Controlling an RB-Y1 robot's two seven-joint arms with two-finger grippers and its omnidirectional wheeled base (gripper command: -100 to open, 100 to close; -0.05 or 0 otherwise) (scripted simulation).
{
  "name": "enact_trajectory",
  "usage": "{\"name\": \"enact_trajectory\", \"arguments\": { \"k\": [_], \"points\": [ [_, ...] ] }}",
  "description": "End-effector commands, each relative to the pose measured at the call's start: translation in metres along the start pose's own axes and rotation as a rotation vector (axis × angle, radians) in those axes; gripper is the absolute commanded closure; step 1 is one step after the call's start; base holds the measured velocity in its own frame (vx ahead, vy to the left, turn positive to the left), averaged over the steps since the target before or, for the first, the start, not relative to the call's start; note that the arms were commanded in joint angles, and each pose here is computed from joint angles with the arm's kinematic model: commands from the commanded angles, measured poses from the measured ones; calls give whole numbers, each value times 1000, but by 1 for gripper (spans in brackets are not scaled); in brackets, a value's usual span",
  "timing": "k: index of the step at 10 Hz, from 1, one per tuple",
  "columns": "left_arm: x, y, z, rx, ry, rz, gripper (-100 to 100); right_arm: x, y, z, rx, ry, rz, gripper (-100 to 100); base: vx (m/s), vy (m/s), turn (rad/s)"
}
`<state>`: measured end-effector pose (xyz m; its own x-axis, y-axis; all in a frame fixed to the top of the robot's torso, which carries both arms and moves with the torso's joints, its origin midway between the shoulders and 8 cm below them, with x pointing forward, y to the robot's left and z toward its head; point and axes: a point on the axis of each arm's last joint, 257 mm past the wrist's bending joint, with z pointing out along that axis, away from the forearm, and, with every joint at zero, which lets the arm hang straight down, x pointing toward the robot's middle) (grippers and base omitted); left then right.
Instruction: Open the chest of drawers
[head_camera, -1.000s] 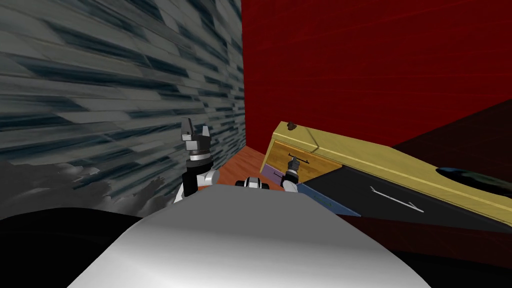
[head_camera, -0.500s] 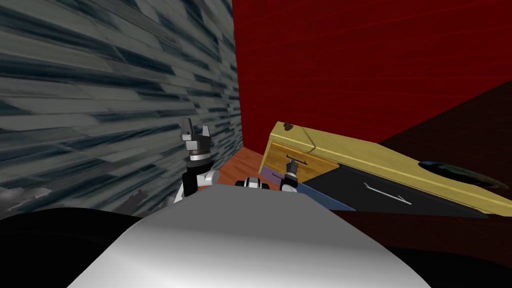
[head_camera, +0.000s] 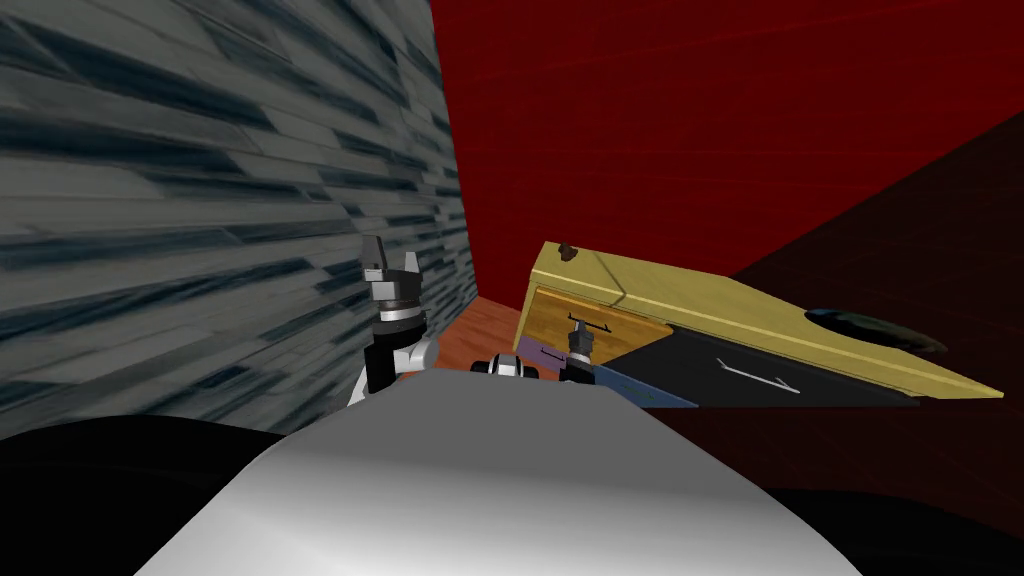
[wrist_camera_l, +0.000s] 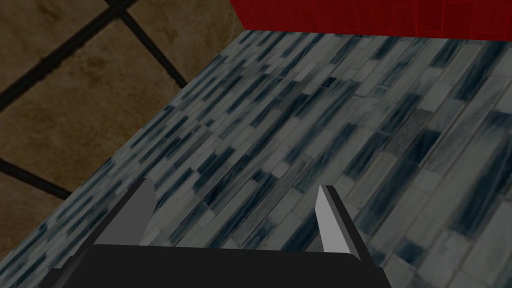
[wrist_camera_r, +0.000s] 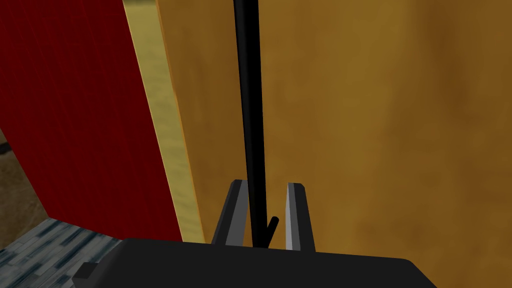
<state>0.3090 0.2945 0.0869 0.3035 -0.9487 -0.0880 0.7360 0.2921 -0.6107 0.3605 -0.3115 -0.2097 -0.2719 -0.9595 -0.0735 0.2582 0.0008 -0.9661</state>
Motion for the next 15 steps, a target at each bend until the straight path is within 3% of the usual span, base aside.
{"name": "enact_trajectory", "arguments": {
  "k": [1, 2, 4, 5, 7, 8, 9, 13, 14, 15],
  "points": [
    [0, 0, 0, 0, 0, 0, 0, -9, 13, -26, -46, -29, -16, 100, 63, 7, -35],
    [0, 0, 0, 0, 0, 0, 0, -32, -2, -33, -32, -62, 56, 100, 113, 26, -360],
    [0, 0, 0, 0, 0, 0, 0, -28, 2, -48, -52, -71, 10, 100, 101, 12, -129],
    [0, 0, 0, 0, 0, 0, 0, -50, -16, -52, -33, -100, 85, 100, 148, 5, -322],
    [0, 0, 0, 0, 0, 0, 0, -46, -11, -68, -59, -107, 37, 100, 112, 27, -147],
    [0, 0, 0, 0, 0, 0, 0, -45, -10, -69, -61, -105, 36, 100, 21, -6, 25],
    [0, 0, 0, 0, 0, 0, 0, -41, -21, -60, -26, -91, 38, 100, 1, -13, -12],
    [0, 0, 0, 0, 0, -1, 0, -55, -30, -79, -62, -129, 32, 100, -145, -8, -27],
    [0, 0, 0, 0, 0, -1, 0, -52, -33, -74, -44, -117, 31, 100, -82, -5, -2],
    [0, 0, 0, 0, 0, 0, 0, -55, -32, -80, -56, -127, 31, 100, -118, 15, -29]
  ]
}}
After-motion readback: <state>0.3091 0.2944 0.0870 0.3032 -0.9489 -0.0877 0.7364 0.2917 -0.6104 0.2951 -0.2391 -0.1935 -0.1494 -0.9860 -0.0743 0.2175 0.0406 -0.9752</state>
